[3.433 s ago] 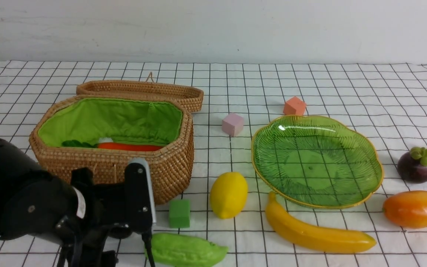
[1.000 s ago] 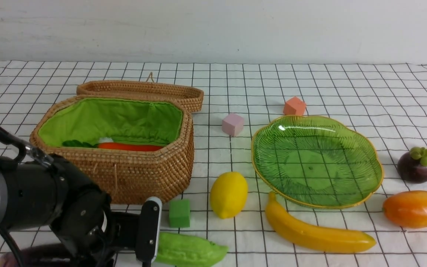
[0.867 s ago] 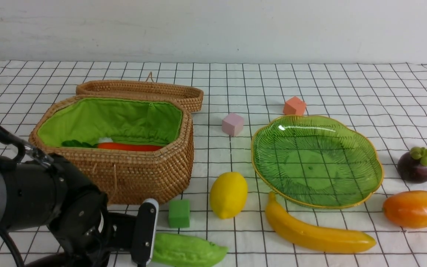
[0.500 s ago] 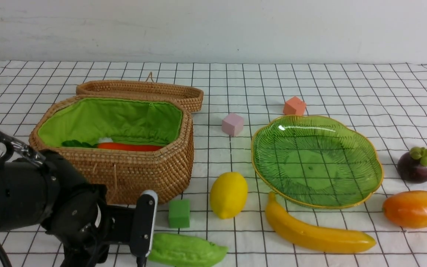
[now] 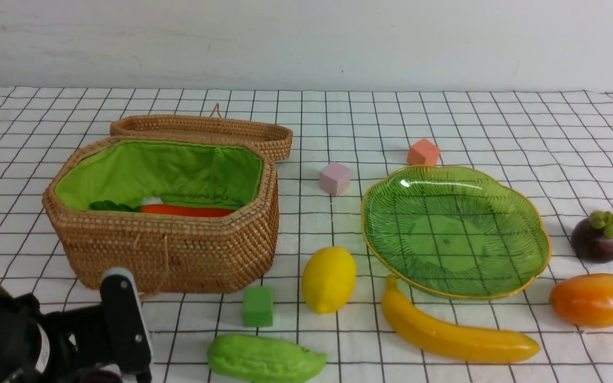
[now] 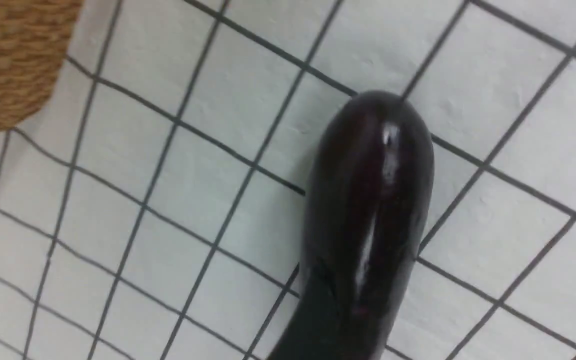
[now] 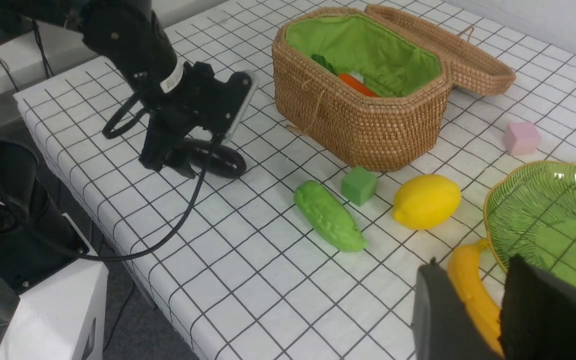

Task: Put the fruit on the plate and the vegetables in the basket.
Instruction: Use the left arm to grab an eggplant and put it into the left basket

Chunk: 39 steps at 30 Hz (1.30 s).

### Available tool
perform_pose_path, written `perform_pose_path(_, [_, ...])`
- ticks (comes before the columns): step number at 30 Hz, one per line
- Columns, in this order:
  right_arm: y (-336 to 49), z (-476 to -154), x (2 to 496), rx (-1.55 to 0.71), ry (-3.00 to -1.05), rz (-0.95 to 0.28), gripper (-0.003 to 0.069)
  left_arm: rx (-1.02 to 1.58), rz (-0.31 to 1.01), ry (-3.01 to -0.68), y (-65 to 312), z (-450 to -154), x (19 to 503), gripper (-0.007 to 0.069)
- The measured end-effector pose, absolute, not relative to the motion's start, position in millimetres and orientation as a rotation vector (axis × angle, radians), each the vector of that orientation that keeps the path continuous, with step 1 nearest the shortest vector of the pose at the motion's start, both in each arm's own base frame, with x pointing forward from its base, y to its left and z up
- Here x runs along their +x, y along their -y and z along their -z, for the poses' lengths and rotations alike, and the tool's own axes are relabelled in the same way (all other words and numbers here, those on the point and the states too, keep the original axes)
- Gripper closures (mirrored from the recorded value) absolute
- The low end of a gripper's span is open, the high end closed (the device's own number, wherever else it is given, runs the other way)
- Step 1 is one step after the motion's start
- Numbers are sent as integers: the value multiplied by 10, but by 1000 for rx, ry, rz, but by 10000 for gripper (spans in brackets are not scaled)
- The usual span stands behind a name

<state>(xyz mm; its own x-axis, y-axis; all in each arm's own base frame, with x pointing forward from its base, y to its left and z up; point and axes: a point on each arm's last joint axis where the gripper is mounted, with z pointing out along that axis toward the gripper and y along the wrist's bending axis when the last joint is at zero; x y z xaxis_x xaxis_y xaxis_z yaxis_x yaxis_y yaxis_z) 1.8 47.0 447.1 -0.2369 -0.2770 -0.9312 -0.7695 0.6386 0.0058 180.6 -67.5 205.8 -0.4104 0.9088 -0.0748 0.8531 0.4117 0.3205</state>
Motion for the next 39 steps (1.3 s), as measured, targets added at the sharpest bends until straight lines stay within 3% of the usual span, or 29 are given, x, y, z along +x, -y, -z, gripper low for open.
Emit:
perform_pose_path(7, [-490, -4481, 0, -852, -1790, -617, 445, 1396, -287, -2442, 550, -1829, 1993, 69])
perform_pose_path(17, [-510, -4457, -40, -892, -1811, -658, 444, 1582, -229, -2508, 565, -1543, 2039, 155])
perform_pose_path(19, [-510, -4457, -40, -892, -1811, -658, 442, 1583, -228, -2508, 566, -1542, 2044, 172])
perform_pose_path(21, [-510, -4457, -40, -892, -1811, -658, 441, 1568, -229, -2504, 571, -1543, 2054, 240])
perform_pose_path(25, [-510, -4457, -40, -892, -1811, -658, 439, 1543, -255, -2456, 581, -1625, 2104, 237])
perform_pose_path(29, [-497, -4454, -24, -877, -1818, -637, 437, 1507, -395, -2277, 599, -2243, 2164, 237])
perform_pose_path(30, [-496, -4457, -21, -873, -1815, -634, 437, 1502, -403, -2263, 601, -2279, 2170, 237])
perform_pose_path(35, [-474, -4548, 57, -778, -1727, -588, 437, 1401, -600, -1924, 655, -3138, 2393, 237])
perform_pose_path(39, [-472, -4587, 75, -746, -1691, -589, 435, 1375, -627, -1777, 776, -3343, 2647, 237])
